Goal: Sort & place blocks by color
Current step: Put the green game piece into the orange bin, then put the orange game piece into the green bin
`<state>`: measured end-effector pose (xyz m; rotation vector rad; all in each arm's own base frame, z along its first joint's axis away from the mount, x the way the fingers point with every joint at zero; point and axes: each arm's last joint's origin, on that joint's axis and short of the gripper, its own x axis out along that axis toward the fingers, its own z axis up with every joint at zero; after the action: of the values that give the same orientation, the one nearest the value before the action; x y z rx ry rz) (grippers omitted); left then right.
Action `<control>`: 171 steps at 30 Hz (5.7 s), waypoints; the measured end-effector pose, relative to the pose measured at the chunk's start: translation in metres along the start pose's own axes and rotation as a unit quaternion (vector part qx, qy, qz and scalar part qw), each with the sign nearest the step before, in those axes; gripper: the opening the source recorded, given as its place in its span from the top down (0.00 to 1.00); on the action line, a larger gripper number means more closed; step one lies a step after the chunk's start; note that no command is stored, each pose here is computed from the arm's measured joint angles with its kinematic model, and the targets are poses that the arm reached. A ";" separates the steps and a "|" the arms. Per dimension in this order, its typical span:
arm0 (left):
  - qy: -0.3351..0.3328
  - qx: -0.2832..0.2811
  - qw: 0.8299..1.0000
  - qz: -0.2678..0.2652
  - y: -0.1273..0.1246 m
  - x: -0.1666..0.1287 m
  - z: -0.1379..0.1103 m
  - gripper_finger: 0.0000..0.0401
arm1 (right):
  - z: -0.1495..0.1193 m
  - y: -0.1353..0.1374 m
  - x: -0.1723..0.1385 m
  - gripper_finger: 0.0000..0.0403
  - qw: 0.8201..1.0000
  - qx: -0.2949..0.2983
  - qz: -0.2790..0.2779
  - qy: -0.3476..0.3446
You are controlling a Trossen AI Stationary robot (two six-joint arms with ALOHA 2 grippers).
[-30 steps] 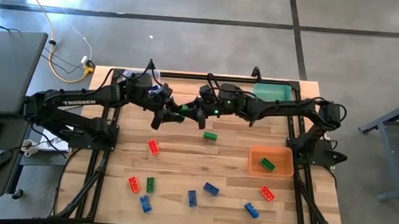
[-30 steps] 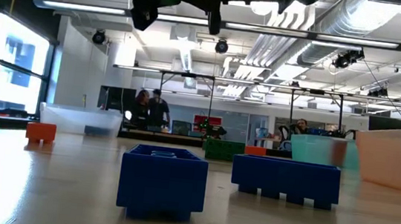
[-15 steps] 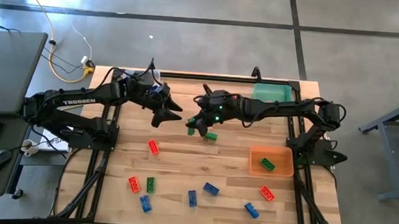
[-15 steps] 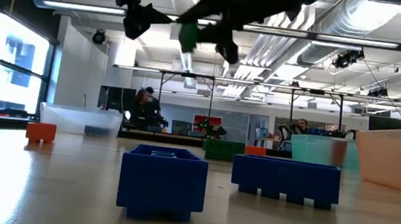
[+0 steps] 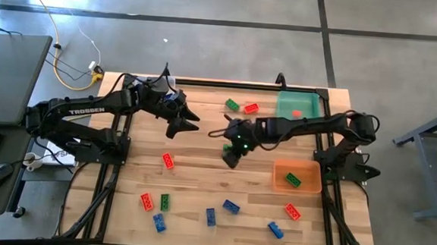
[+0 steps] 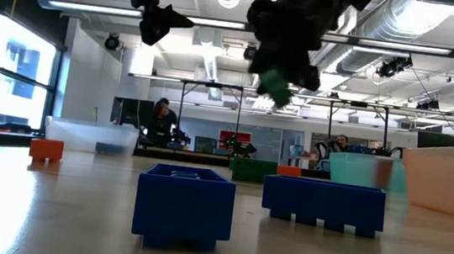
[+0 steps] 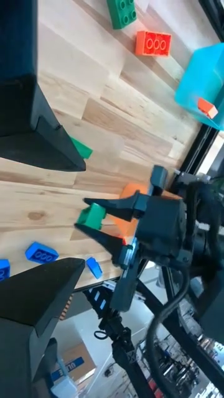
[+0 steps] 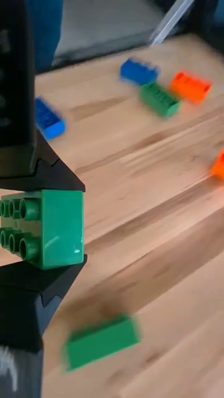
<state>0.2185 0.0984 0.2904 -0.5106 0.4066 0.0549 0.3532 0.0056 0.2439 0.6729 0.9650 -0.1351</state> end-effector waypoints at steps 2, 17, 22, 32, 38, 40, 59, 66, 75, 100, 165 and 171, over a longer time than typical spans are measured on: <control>0.000 0.000 1.000 0.000 0.000 0.000 0.000 0.43 | -0.007 0.004 -0.006 0.72 1.000 0.005 -0.015 0.006; 0.000 0.009 1.000 0.000 0.000 0.000 0.000 0.43 | -0.067 0.010 -0.061 0.72 0.969 0.080 -0.224 0.068; 0.000 0.009 1.000 0.000 0.000 0.000 0.000 0.43 | -0.083 0.004 -0.070 0.72 0.934 0.138 -0.322 0.064; 0.000 0.009 1.000 0.000 0.000 0.000 0.000 0.43 | -0.102 0.005 -0.080 0.72 0.881 0.239 -0.406 0.033; 0.000 0.009 1.000 0.000 0.000 0.000 0.000 0.43 | -0.111 0.010 -0.081 0.72 0.863 0.284 -0.418 0.012; 0.000 0.009 1.000 0.000 0.000 0.000 0.000 0.43 | -0.113 0.012 -0.081 0.72 0.861 0.291 -0.417 0.006; 0.000 0.009 1.000 -0.001 0.000 0.000 0.000 0.43 | -0.133 0.025 -0.057 0.72 0.826 0.342 -0.447 -0.014; 0.000 0.009 1.000 -0.001 0.000 0.000 0.000 0.43 | -0.136 0.023 -0.032 0.72 0.808 0.327 -0.489 -0.001; 0.000 0.008 1.000 -0.001 0.000 0.000 0.000 0.43 | -0.147 0.023 -0.004 0.72 0.789 0.312 -0.529 0.023; 0.000 0.009 1.000 -0.002 -0.001 0.000 0.000 0.43 | -0.152 0.023 0.010 0.49 0.782 0.330 -0.526 0.062; -0.038 -0.046 0.983 0.174 0.035 -0.017 0.004 0.43 | 0.093 -0.194 -0.136 0.35 0.900 -0.304 -0.218 -0.222; -0.040 -0.056 0.982 0.173 0.035 -0.017 0.004 0.43 | 0.099 -0.198 -0.130 0.35 0.901 -0.323 -0.213 -0.195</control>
<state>0.1992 0.1320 0.2843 -0.5422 0.4118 0.4353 0.2709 -0.2324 0.2923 -0.1870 0.6902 -0.3054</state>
